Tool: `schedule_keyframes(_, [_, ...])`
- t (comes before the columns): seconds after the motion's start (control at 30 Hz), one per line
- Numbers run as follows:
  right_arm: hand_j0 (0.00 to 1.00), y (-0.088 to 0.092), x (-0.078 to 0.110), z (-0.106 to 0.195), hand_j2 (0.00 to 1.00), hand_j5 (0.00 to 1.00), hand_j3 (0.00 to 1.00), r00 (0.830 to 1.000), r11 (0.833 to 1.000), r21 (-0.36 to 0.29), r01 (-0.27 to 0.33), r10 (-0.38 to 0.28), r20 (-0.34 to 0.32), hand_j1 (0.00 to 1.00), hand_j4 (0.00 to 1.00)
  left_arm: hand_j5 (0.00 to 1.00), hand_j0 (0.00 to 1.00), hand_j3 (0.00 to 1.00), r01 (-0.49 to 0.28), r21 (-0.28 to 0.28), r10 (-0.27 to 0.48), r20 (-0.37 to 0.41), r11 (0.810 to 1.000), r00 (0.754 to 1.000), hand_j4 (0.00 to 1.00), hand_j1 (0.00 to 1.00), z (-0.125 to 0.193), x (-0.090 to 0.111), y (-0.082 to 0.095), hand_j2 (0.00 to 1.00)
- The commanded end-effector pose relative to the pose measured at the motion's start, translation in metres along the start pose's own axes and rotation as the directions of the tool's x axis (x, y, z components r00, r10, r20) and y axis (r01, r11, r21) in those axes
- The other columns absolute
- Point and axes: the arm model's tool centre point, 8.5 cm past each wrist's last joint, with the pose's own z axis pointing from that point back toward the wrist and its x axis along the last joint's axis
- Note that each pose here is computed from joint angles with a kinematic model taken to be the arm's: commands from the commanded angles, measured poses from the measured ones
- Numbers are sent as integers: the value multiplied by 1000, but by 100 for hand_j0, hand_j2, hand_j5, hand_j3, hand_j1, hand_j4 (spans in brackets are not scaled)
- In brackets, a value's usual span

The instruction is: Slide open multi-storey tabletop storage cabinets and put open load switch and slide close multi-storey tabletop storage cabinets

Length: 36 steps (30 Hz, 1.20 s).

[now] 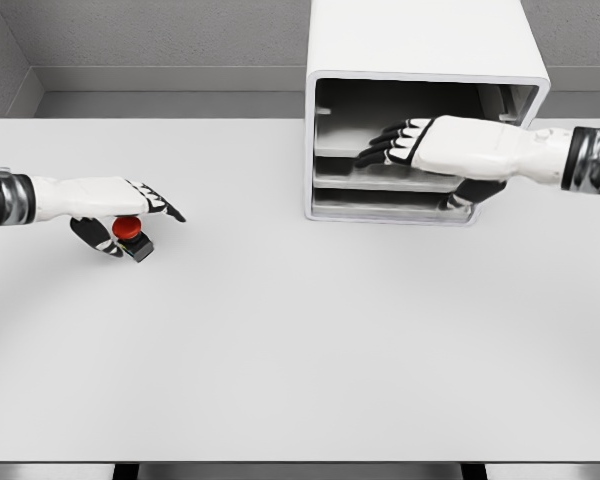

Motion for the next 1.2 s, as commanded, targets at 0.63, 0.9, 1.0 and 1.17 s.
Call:
schedule_keyframes(0.63, [100, 17, -41, -33, 100, 100, 100, 969, 982, 18, 186, -180, -168, 100, 100, 67, 67, 67, 17, -20, -17, -7, 1000, 1000, 67, 67, 12, 2, -7, 67])
schedule_keyframes(0.9, [100, 25, -35, -47, 100, 100, 100, 982, 986, 68, 149, -140, -129, 100, 100, 51, 51, 51, 18, -24, -18, -15, 1000, 1000, 51, 51, 14, 0, -8, 51])
schedule_keyframes(1.0, [100, 23, -20, -53, 100, 100, 100, 990, 990, 76, 122, -116, -85, 100, 100, 41, 41, 41, 17, -24, -18, -17, 1000, 1000, 41, 41, 15, 0, -8, 41])
schedule_keyframes(1.17, [100, 16, -8, -50, 100, 100, 100, 997, 995, 73, 74, -72, -38, 100, 100, 38, 38, 38, 21, -22, -21, -14, 1000, 1000, 38, 38, 15, 1, -7, 38])
